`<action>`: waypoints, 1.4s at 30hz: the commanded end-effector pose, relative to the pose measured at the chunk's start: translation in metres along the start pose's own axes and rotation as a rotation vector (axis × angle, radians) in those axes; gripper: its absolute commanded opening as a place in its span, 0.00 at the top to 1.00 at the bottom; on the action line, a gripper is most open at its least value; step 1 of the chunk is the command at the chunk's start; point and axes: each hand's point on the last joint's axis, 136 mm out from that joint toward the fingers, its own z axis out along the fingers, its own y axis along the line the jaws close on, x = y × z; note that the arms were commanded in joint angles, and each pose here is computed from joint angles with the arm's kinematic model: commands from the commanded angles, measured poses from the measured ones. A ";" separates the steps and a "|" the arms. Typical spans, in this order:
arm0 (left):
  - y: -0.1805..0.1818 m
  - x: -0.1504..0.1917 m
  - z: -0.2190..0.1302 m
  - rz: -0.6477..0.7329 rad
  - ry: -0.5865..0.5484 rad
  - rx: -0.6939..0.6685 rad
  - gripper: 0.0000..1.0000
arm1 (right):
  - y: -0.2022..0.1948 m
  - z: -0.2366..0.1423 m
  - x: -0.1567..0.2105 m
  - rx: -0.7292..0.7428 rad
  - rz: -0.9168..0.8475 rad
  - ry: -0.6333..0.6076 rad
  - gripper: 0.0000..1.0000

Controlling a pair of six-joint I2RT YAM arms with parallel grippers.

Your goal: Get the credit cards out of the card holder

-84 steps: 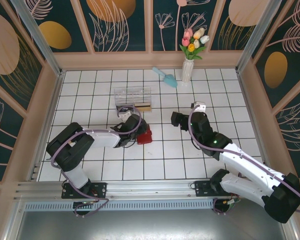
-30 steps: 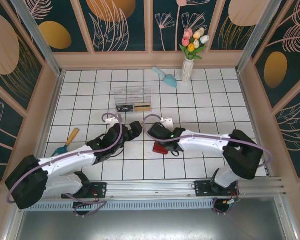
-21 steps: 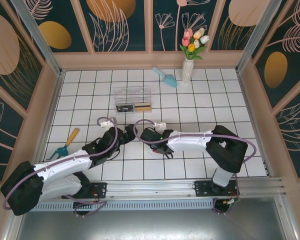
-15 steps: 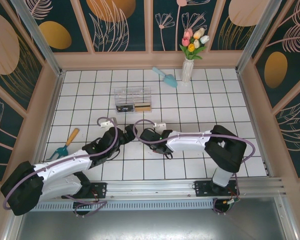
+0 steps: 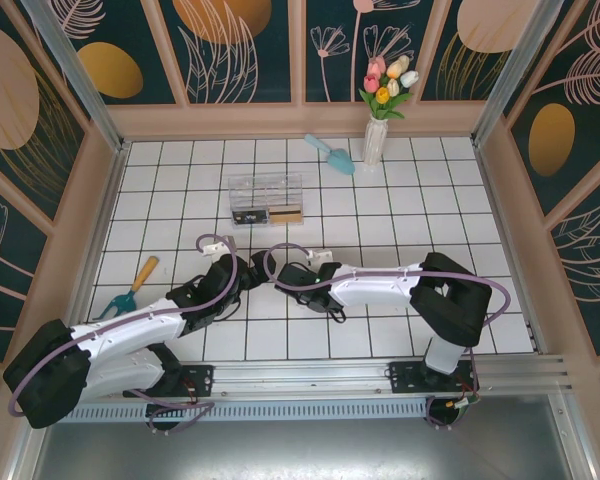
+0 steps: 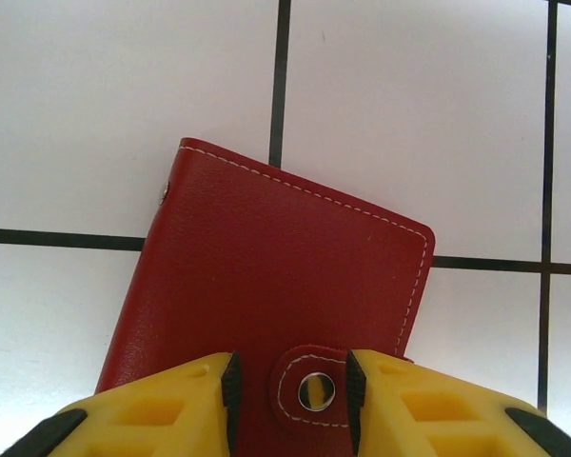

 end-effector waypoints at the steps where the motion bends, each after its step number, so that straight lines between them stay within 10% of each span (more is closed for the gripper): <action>1: -0.004 -0.002 0.001 -0.001 -0.004 0.014 0.01 | -0.012 -0.003 0.006 0.022 0.010 0.000 0.63; 26: -0.043 0.017 0.003 -0.007 0.108 0.217 0.08 | -0.017 -0.005 -0.003 0.000 0.041 -0.037 1.00; 30: -0.073 0.029 0.002 -0.034 0.181 0.377 0.24 | -0.011 -0.010 -0.008 -0.060 0.053 -0.065 1.00; 38: -0.103 0.057 0.017 -0.099 0.338 0.501 0.99 | -0.005 -0.019 -0.017 -0.216 0.103 -0.109 1.00; 42: -0.117 0.073 0.025 -0.124 0.417 0.539 1.00 | -0.007 -0.017 -0.016 -0.228 0.119 -0.109 1.00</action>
